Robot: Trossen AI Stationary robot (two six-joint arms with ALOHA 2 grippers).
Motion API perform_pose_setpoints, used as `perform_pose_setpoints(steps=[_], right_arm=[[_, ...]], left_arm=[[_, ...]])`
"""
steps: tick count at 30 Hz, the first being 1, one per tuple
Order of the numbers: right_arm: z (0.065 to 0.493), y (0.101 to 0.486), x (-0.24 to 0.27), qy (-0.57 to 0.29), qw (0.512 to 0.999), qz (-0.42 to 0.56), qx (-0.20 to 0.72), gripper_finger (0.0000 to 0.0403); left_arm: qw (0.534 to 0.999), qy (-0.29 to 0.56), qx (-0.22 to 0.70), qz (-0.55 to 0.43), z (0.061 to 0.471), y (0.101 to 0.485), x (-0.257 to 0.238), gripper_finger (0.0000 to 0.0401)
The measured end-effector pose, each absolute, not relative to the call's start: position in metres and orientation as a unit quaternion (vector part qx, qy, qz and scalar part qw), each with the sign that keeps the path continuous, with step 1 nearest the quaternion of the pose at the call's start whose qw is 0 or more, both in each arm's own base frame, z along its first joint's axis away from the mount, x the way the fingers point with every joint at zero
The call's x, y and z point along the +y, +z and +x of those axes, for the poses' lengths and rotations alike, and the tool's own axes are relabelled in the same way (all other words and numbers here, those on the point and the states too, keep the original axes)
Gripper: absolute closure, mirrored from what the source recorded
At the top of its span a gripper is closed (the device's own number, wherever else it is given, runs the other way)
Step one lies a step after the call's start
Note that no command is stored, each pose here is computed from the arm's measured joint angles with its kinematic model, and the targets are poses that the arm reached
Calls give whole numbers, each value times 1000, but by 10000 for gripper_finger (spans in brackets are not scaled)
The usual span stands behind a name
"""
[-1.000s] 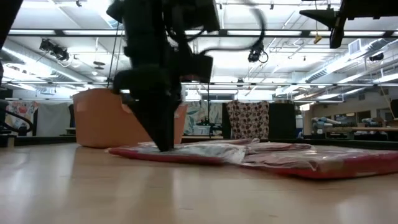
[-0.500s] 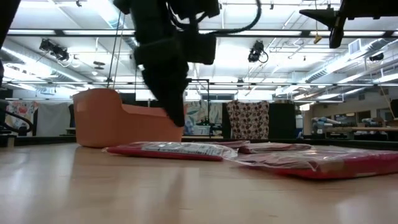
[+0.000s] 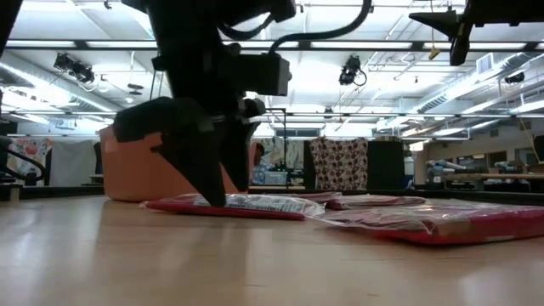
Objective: Sort popcorn bags into baskets
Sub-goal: Put the red popcorn bag into the orange bin
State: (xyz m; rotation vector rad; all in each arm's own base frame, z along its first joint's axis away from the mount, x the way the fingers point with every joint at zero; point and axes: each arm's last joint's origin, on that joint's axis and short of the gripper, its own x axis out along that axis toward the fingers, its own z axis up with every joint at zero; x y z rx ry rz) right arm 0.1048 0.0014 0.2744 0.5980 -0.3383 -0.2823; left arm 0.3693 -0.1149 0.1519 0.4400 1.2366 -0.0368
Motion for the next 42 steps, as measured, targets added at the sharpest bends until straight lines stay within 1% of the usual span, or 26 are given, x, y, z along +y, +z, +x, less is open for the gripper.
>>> perform_pose_setpoints(steps=[5,7,9,12,19,21,25,29,35,39,42], right_arm=[[105,274,1,-138,932,292,-164,273],[105,274,1,-139,932,292,-164,273],[105,274,1,-138,932,292,-165,273],[105,274,1,-138,932,292,-165,273],[105,274,1,-138,932,293,-165,273],[105,274,1,-138,932,293,-165,273],[105,274,1,-138,932,293,-165,273],[105,274,1,-138,932,292,-165,273],[105,274,1,-139,934,287,-164,273],[105,274,1,-140,936,280,-163,273],[105,274,1,-140,936,279,-163,273]], left_arm=[[776,-21,592,216,369,141,-115,143],[771,-17,595,226,368,141,-114,151],[768,-12,597,232,369,138,-114,168],[763,-2,600,240,368,137,-112,214],[759,5,606,236,367,140,-107,360],[758,6,607,236,365,145,-106,388],[765,14,604,223,361,161,-101,392],[775,33,601,194,357,186,-88,396],[819,74,553,133,354,248,-60,398],[830,131,533,99,348,287,-30,399],[815,187,542,78,342,304,-4,399]])
